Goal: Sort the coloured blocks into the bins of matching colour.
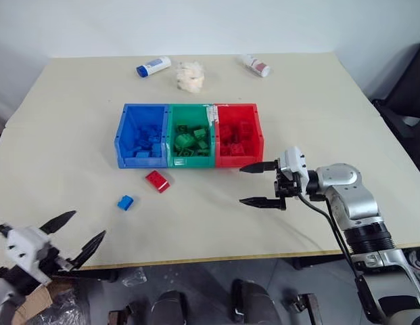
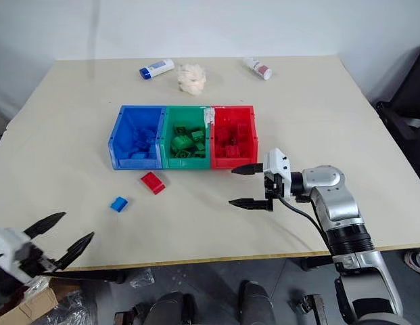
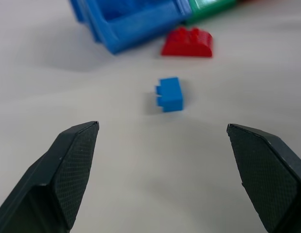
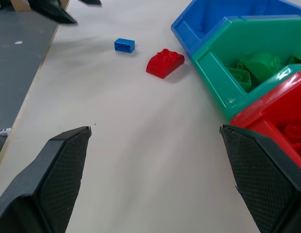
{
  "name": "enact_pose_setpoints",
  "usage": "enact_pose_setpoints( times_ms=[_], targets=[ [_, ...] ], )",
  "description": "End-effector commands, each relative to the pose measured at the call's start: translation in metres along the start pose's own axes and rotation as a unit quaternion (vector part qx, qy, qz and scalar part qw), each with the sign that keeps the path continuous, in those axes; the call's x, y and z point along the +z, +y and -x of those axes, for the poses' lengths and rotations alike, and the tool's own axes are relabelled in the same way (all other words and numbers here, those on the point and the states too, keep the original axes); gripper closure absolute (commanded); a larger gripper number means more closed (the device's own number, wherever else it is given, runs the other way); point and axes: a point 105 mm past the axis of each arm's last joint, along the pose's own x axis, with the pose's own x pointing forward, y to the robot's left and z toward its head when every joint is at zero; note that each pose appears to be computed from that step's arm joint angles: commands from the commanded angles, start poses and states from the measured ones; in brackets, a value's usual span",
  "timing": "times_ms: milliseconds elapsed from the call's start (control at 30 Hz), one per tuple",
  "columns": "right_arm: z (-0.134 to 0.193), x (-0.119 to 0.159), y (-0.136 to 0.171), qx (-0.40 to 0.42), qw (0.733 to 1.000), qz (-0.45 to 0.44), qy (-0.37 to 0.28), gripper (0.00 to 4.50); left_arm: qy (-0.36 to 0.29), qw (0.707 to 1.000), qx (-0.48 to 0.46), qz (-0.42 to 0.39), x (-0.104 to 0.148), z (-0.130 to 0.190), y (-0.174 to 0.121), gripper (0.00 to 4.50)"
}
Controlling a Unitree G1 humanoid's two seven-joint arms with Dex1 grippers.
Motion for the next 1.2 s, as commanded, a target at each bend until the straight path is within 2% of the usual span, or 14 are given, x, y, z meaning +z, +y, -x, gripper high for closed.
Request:
enact_pose_setpoints(
  times_ms=[33,167,333,467,700,800,867,900,1067,1200],
  targets=[
    [-0.003,0.012,0.003,0.003,1.000,0.018,-0.013,0.04,-0.011,1.000,-0.014,-0.008,-0.001,-0.025,-0.005,0.00],
    [-0.001,0.013,0.007,0.003,1.000,0.014,-0.010,0.04,-0.016,0.999,-0.023,-0.020,-0.007,-0.044,-0.006,0.00],
    [0.006,0.016,0.008,-0.006,1.000,0.012,0.002,0.04,0.017,0.998,-0.058,-0.006,-0.025,-0.060,-0.019,0.00],
    [0.010,0.017,0.011,-0.011,1.000,0.009,0.007,0.00,0.003,0.998,-0.064,0.005,-0.025,-0.065,-0.023,0.90],
    [0.013,0.020,0.009,-0.021,1.000,0.010,0.013,0.00,-0.005,0.996,-0.086,0.012,-0.023,-0.076,-0.025,3.14],
    [0.014,0.022,0.009,-0.026,1.000,0.012,0.010,0.00,-0.013,0.996,-0.088,-0.001,-0.017,-0.081,-0.021,3.65],
    [0.016,0.023,0.009,-0.031,0.999,0.011,0.005,0.00,-0.024,0.996,-0.082,-0.010,-0.006,-0.086,-0.016,4.29],
    [0.017,0.023,0.010,-0.033,0.999,0.010,0.004,0.00,-0.028,0.996,-0.079,-0.008,-0.002,-0.088,-0.014,4.46],
    [0.021,0.021,0.015,-0.047,0.999,0.008,0.000,0.00,-0.091,0.994,-0.060,-0.026,0.040,-0.105,0.001,4.46],
    [0.021,0.023,0.016,-0.060,0.998,0.007,-0.008,0.00,-0.094,0.994,-0.059,-0.018,0.046,-0.104,0.002,4.46]
  ],
)
